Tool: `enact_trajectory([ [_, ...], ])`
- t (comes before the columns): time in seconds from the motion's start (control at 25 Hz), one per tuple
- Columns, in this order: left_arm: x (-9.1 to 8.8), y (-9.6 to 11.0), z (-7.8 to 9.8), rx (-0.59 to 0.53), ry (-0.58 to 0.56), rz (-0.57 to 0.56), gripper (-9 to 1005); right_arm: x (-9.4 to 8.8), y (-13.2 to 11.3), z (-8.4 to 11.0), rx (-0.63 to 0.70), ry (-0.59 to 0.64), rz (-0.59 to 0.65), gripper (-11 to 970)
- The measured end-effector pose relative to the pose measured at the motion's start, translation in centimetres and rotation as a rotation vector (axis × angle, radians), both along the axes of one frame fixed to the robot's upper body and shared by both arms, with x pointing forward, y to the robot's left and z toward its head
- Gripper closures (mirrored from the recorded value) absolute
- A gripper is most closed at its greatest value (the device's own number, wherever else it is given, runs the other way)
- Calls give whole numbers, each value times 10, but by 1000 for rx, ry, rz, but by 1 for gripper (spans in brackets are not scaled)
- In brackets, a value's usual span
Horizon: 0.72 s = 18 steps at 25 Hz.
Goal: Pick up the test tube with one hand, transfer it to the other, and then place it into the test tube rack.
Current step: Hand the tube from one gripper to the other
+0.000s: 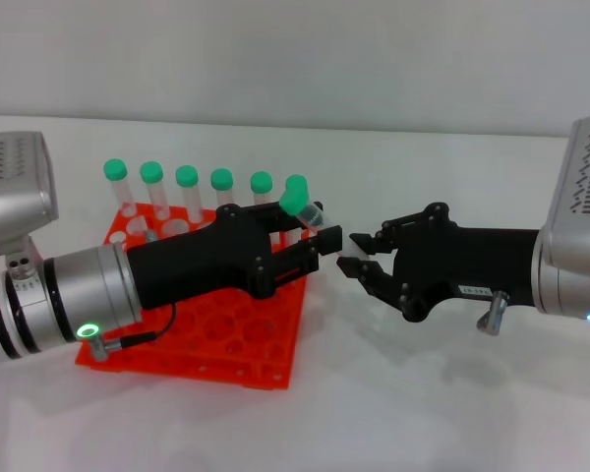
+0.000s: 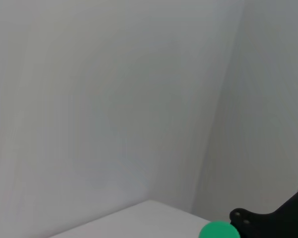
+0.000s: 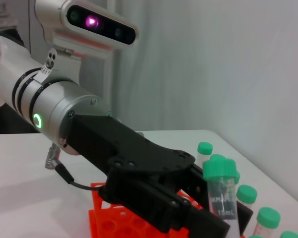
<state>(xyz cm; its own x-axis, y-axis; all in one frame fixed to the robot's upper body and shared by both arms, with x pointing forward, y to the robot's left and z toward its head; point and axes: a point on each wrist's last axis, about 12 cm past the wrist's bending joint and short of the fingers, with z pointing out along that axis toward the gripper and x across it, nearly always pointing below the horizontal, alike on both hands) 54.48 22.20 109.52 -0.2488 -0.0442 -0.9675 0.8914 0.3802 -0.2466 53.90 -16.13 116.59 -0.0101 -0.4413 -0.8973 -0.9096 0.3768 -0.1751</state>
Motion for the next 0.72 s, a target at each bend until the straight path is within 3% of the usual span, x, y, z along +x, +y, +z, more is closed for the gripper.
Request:
enact_trajectory([
  [0.44, -8, 8, 1, -57, -55, 30, 696, 2, 0, -2, -2, -6, -12, 761],
  [0.72, -8, 9, 0, -66, -47, 42, 851, 1, 3, -3, -7, -17, -8, 761],
])
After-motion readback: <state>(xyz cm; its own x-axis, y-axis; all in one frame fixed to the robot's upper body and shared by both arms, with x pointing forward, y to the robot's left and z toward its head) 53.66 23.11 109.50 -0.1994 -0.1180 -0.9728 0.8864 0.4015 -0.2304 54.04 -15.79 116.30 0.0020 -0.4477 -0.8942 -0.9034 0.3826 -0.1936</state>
